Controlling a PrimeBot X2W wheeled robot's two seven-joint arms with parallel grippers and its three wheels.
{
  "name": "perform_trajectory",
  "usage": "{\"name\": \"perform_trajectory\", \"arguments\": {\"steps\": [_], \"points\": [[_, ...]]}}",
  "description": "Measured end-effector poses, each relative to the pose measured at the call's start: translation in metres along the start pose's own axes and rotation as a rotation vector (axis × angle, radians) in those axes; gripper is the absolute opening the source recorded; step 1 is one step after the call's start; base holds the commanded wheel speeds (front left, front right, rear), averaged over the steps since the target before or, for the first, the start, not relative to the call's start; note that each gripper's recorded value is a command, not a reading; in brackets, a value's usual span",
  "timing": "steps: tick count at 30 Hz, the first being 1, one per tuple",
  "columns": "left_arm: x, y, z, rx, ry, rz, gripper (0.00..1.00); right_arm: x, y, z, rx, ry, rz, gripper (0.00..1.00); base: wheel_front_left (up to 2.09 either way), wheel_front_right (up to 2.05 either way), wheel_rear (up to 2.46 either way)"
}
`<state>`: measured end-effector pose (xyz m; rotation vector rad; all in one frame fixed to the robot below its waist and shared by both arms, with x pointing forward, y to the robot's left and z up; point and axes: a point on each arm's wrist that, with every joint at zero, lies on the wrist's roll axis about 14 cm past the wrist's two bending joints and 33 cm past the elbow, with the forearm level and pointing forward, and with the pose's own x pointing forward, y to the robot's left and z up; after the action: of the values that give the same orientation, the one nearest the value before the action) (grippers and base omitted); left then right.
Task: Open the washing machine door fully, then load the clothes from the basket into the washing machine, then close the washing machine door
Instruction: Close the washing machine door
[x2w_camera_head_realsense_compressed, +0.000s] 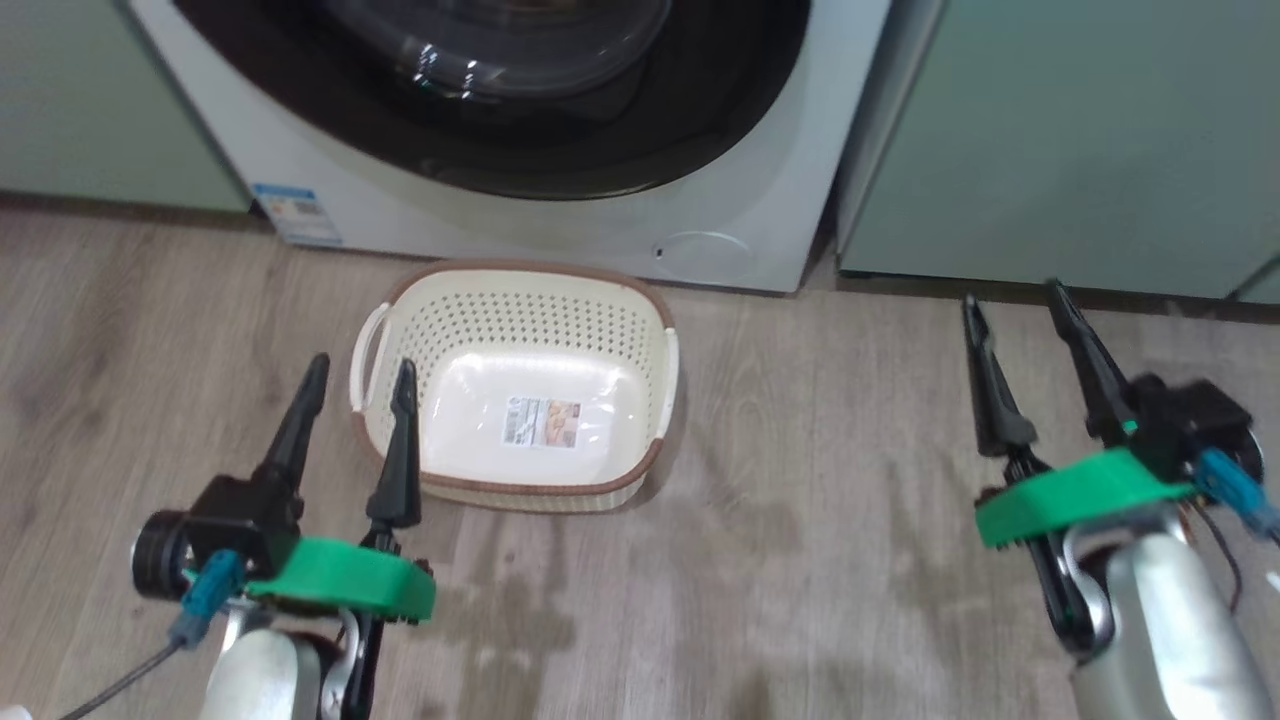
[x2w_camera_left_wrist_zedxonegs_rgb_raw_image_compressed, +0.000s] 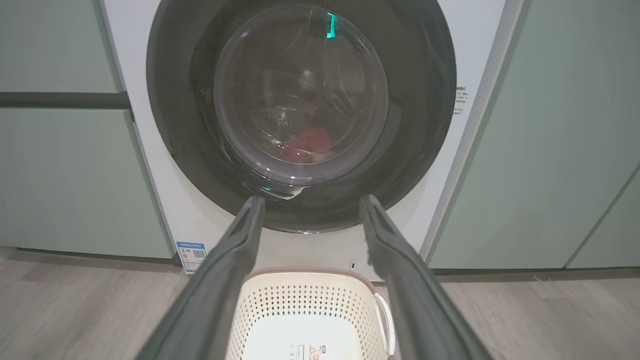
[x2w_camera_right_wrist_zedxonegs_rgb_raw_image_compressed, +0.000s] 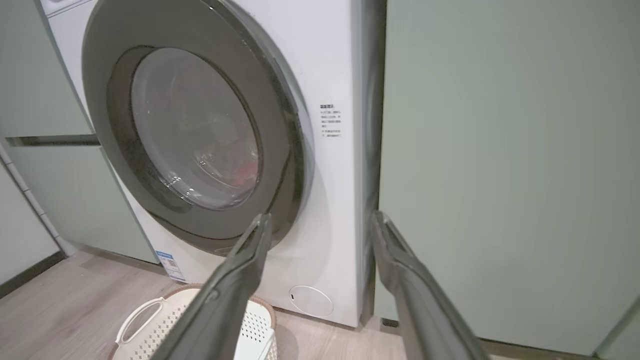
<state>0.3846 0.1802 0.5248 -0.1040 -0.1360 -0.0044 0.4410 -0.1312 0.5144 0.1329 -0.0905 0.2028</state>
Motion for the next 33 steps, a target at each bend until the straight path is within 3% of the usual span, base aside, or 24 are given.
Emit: {"name": "perform_trajectory", "arguments": {"steps": [19, 33], "points": [[-0.017, -0.031, -0.007, -0.002, 0.032, -0.109, 1.00, -0.090, -0.043, 0.029, -0.016, -0.001, -0.177, 1.00, 0.00, 0.00, 0.00], [-0.020, -0.038, -0.007, 0.002, 0.040, -0.134, 1.00, -0.102, -0.050, 0.032, -0.015, -0.003, -0.209, 1.00, 0.00, 0.00, 0.00]]}}
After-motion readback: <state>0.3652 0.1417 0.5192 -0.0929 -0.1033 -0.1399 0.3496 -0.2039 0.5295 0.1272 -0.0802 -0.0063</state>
